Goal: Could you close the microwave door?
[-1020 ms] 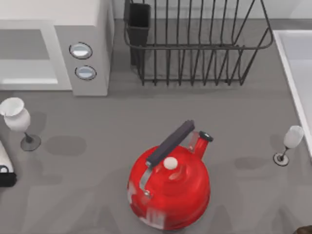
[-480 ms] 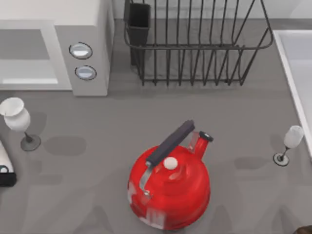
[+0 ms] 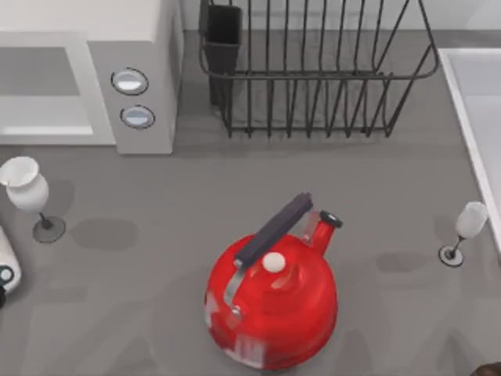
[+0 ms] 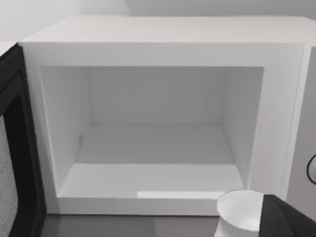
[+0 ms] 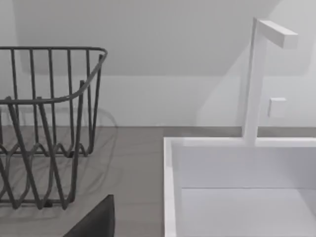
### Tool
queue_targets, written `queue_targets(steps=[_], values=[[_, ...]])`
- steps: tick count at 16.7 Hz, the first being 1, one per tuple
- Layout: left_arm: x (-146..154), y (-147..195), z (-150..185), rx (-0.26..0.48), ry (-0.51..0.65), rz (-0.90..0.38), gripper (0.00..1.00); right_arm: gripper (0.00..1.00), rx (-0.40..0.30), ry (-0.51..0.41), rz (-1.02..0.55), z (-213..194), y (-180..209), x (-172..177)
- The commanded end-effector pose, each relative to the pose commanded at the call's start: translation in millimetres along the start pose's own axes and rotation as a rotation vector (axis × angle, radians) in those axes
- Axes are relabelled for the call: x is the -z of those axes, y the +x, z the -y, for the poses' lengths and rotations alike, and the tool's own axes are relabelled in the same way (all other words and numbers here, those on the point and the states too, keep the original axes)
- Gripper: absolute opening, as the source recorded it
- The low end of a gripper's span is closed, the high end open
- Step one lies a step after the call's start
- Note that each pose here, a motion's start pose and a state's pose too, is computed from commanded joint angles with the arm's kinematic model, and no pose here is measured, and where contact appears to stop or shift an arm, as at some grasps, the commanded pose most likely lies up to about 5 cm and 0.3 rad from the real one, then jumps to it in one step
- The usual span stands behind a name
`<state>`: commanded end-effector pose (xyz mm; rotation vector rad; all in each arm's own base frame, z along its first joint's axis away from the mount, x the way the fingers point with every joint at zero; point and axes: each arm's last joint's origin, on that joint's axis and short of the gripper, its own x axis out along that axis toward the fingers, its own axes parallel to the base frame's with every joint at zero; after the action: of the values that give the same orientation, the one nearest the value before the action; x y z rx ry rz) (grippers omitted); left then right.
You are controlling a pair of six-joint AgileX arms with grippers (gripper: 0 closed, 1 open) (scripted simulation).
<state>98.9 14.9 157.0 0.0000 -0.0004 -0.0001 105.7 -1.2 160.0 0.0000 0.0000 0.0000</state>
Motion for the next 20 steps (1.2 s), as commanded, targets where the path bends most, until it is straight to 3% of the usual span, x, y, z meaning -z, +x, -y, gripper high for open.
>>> queue_targets(steps=[7,20], values=[[3.4,-10.0,-14.1,0.000,0.000,0.000,0.00,1.00,0.000,0.000,0.000,0.0,0.0,0.0],[-5.6,-29.3,-4.5,-0.001,0.010,0.018,0.00,1.00,0.000,0.000,0.000,0.0,0.0,0.0]])
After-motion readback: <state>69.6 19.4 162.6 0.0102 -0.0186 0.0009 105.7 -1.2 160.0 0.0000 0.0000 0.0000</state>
